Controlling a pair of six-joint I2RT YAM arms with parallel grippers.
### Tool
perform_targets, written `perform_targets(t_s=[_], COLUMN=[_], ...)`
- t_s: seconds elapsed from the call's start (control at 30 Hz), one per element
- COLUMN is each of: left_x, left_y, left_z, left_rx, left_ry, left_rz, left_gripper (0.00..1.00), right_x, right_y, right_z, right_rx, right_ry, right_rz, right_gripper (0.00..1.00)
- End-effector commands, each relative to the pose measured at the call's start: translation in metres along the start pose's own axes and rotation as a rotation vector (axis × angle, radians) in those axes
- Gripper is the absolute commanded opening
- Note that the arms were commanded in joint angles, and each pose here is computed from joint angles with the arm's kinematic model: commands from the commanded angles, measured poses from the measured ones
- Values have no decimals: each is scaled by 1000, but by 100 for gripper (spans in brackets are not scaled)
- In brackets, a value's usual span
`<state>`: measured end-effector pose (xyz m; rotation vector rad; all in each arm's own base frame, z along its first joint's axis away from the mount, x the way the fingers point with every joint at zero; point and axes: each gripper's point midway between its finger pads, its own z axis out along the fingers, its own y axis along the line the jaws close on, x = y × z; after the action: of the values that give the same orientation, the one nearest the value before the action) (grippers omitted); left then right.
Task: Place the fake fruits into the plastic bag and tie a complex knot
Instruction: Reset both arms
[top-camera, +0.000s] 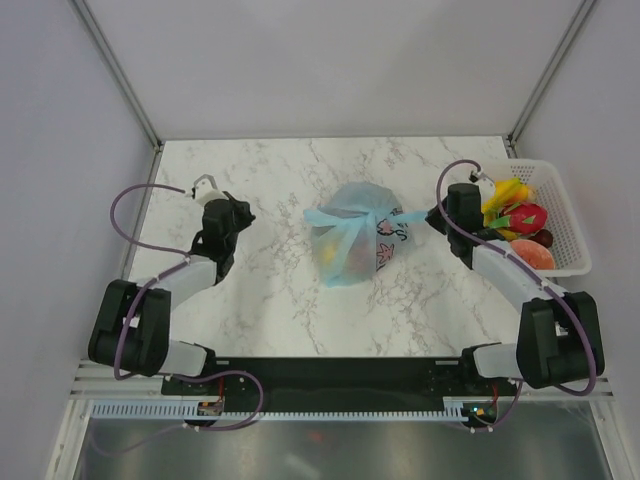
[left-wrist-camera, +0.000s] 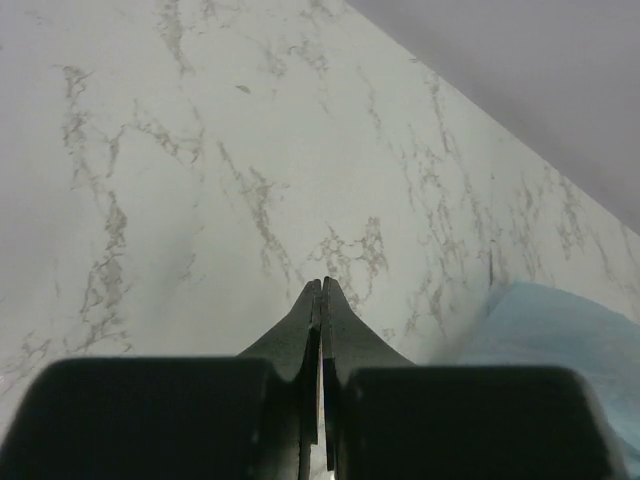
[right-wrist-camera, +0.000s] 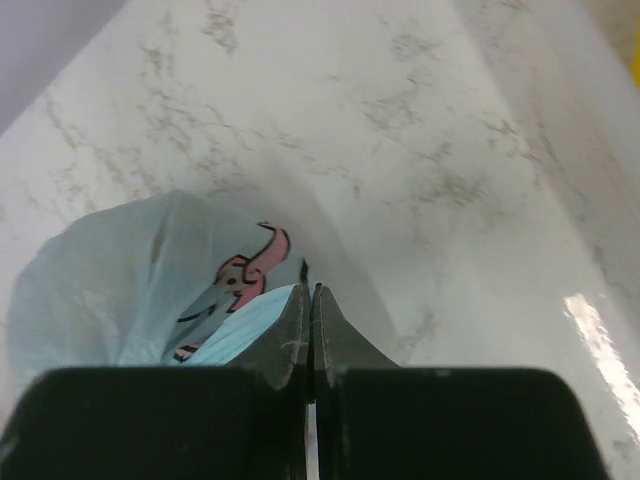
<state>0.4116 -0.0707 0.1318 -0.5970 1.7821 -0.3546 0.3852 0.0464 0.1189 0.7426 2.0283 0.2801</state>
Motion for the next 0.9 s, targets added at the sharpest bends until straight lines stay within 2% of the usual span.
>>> perform_targets(t_s=[0.0,0.03,0.07,0.1,0.17,0.2,0.27,0.3,0.33,0.5,0.67,0.77,0.83,0.87], left_x=[-53,-54,-53,-56,-56,-56,-63,-62,-71,-94,-92,-71,-69,-58], left_y=[-56,-61,-64,-75,-81,-81,-85,-84,-88,-98,-91,-83,-83,-75], left_z=[-7,-8,-9,-13,-19,-21,-30,-34,-44,-85,-132,-150,-170,-174], left_rx=[138,157,166,207,228,232,239,230,237,273,266,286,350,364], left_ry=[-116,-107,-92,-79,-57,-52,-49,-25,-30,-3,111,212,202,212], left_rz=[13,13,19,21,21,20,25,39,47,120,135,171,195,227], left_gripper=[2,7,15,32,49,60,69,78,81,96,100,100,100,100], right_x=[-42,-36,-42,-39,-48,-53,-62,-70,-78,-98,-83,-77,-64,-69], right_y=[63,69,79,80,84,82,82,82,79,75,70,59,48,46], right_z=[-15,-16,-16,-17,-21,-24,-32,-42,-48,-98,-139,-158,-165,-181], right_rx=[-127,-140,-157,-156,-159,-147,-148,-154,-133,-176,-276,-287,-298,-329], right_ry=[-103,-76,-73,-50,-69,-87,-119,-145,-172,-244,-203,-200,-185,-231], right_rz=[-70,-103,-125,-140,-167,-173,-192,-223,-235,-264,-294,-299,-311,-302], right_gripper=[0,2,11,41,55,67,79,89,94,98,98,98,98,98])
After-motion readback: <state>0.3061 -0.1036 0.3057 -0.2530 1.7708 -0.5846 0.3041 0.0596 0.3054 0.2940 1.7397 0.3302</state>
